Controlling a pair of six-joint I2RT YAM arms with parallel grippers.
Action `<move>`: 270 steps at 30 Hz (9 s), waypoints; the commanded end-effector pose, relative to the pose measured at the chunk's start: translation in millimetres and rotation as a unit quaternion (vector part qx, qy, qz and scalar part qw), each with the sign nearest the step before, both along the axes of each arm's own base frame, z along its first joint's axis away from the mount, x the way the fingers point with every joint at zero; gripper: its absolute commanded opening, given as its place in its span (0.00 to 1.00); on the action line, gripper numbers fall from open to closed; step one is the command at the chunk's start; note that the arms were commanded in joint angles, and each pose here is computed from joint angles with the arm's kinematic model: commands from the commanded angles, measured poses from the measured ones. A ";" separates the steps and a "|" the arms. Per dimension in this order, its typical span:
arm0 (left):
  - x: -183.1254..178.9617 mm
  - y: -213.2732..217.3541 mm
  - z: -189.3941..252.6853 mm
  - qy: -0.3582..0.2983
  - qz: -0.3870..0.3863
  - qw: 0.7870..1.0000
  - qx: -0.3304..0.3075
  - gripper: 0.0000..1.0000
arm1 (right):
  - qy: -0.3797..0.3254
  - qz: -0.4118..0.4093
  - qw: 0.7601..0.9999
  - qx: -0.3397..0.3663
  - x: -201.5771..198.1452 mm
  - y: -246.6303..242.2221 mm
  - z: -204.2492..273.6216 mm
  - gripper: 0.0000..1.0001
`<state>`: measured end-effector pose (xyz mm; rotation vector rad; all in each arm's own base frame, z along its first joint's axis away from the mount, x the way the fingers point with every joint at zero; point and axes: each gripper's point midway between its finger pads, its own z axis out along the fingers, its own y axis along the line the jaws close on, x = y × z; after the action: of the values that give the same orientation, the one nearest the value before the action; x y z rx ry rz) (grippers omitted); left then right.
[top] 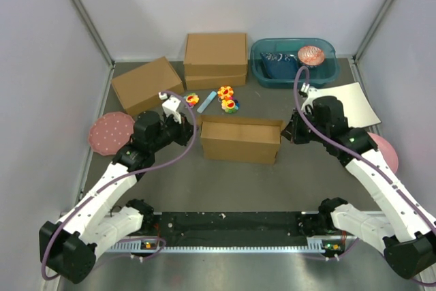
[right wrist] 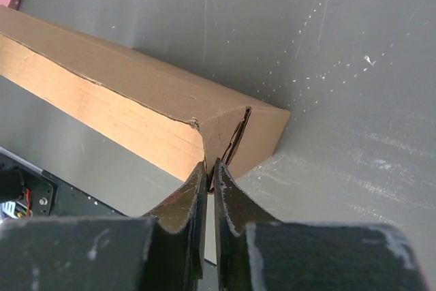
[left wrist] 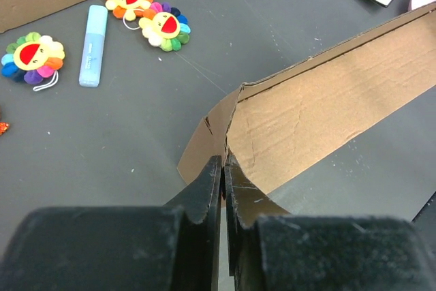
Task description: Fold the paper box
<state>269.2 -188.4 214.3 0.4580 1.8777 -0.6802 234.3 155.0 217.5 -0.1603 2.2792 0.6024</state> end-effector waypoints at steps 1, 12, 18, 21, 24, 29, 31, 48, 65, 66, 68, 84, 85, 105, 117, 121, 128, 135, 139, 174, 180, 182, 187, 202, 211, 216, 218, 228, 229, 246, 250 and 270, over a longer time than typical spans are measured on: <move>-2.2 -11.2 34.2 -0.032 -0.018 0.998 -0.046 0.06 | -0.026 0.009 0.999 0.037 3.6 14.2 30.0 0.03; -5.2 -12.2 30.9 -0.024 -0.017 0.998 -0.051 0.05 | -0.017 -0.005 1.000 0.007 6.0 8.0 7.3 0.00; -5.1 -14.5 30.1 -0.014 -0.019 0.998 -0.057 0.06 | -0.001 -0.009 1.000 -0.007 2.0 3.7 -12.0 0.00; -4.9 -15.1 27.6 -0.009 -0.019 0.998 -0.058 0.06 | 0.005 -0.006 1.000 -0.004 -0.4 5.1 -17.3 0.00; -4.7 -15.4 27.9 -0.007 -0.018 0.998 -0.059 0.08 | 0.007 -0.007 1.000 -0.007 -1.0 4.5 -21.0 0.00; -3.7 -13.6 40.0 -0.019 -0.011 0.998 -0.065 0.15 | 0.006 -0.008 1.000 -0.014 -4.3 3.3 -25.5 0.00; -1.1 -11.5 45.7 -0.026 -0.003 0.998 -0.065 0.17 | 0.003 -0.008 1.000 -0.013 -4.6 2.7 -23.6 0.00; 0.1 -21.5 53.6 0.016 -0.004 0.995 -0.101 0.08 | 0.002 -0.004 1.000 -0.020 -5.7 1.4 -26.9 0.00; -12.5 -33.9 16.8 0.142 -0.010 0.983 -0.119 0.13 | -0.002 0.004 0.999 -0.037 -10.9 9.6 -31.0 0.00; -13.2 -33.9 15.3 0.146 -0.010 0.982 -0.119 0.15 | -0.003 0.004 0.999 -0.037 -10.8 9.8 -30.3 0.00; -14.0 -33.1 12.6 0.146 -0.010 0.982 -0.116 0.15 | -0.004 0.002 0.999 -0.036 -10.7 9.3 -29.6 0.00; -19.1 -4.3 -9.9 0.047 0.011 0.997 -0.059 0.00 | 0.000 0.002 0.999 -0.042 -13.6 6.3 -37.1 0.00; -19.1 -3.5 -12.9 0.046 0.011 0.997 -0.056 0.00 | 0.001 0.002 0.999 -0.043 -14.3 5.9 -38.3 0.00; -25.9 -10.9 -43.4 0.050 0.057 0.997 -0.018 0.00 | -0.077 -0.032 0.996 -0.015 -1.1 -0.9 11.5 0.34; -24.9 -11.4 -42.5 0.048 0.057 0.997 -0.014 0.00 | -0.125 -0.063 0.990 -0.018 12.1 -9.8 32.5 0.31; -25.5 -12.6 -45.8 0.054 0.055 0.997 -0.012 0.00 | -0.126 -0.060 0.990 -0.020 15.6 -7.5 31.5 0.25; -25.0 -13.3 -43.8 0.051 0.052 0.997 -0.012 0.00 | -0.120 -0.053 0.991 -0.022 11.9 -7.1 18.6 0.00; -25.1 -14.4 -46.1 0.055 0.051 0.997 -0.012 0.00 | -0.090 -0.057 0.994 -0.018 -4.2 -12.9 -15.6 0.00; -25.1 -15.1 -44.2 0.053 0.050 0.997 -0.015 0.00 | -0.066 -0.061 0.996 -0.019 -11.9 -15.4 -38.4 0.00; -4.9 -24.9 35.8 -0.036 0.034 0.998 -0.029 0.25 | -0.053 -0.057 0.997 -0.019 -11.0 -11.5 -40.3 0.00; -4.2 -27.1 35.7 -0.036 0.029 0.999 -0.027 0.10 | -0.050 -0.058 0.997 -0.019 -11.8 -11.6 -42.5 0.00; -5.2 -27.7 35.9 -0.037 0.027 0.999 -0.028 0.03 | -0.048 -0.057 0.997 -0.019 -12.3 -11.0 -43.5 0.00; -11.0 -30.8 14.1 -0.018 0.014 0.999 -0.028 0.00 | -0.052 -0.051 0.997 -0.007 -14.4 -8.5 -39.1 0.00; -21.7 -25.3 -57.3 0.044 0.040 0.998 -0.006 0.00 | -0.104 -0.047 0.993 0.023 -14.8 -8.3 10.6 0.24; -21.7 -24.8 -48.5 0.037 0.041 0.998 -0.008 0.00 | -0.127 -0.059 0.990 -0.002 -3.3 -14.7 23.2 0.24; -21.6 -24.8 -46.5 0.036 0.041 0.998 -0.008 0.00 | -0.132 -0.065 0.989 -0.015 3.3 -16.8 23.6 0.24; -22.3 -25.7 -46.4 0.038 0.039 0.998 -0.010 0.00 | -0.130 -0.064 0.989 -0.020 4.7 -15.9 20.8 0.22; -22.5 -25.2 -44.5 0.036 0.039 0.999 -0.011 0.00 | -0.128 -0.065 0.989 -0.022 4.9 -16.6 11.8 0.00; -22.6 -25.8 -44.2 0.036 0.038 0.999 -0.011 0.00 | -0.128 -0.065 0.989 -0.021 4.9 -16.4 11.5 0.00; -20.8 -25.2 -42.6 0.036 0.043 0.998 -0.013 0.00 | -0.063 -0.077 0.995 -0.029 -18.6 -26.4 -60.4 0.00; -20.4 -25.2 -19.0 0.025 0.042 0.999 -0.019 0.13 | -0.066 -0.077 0.994 -0.029 -15.0 -24.6 -53.7 0.00; -5.0 -25.3 25.4 -0.024 0.054 0.998 -0.020 0.28 | -0.068 -0.075 0.994 -0.029 -12.9 -23.2 -49.2 0.00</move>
<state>256.2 -212.1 220.5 0.3387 1.8764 -0.6467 232.9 138.6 195.7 -0.0424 2.0293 0.4976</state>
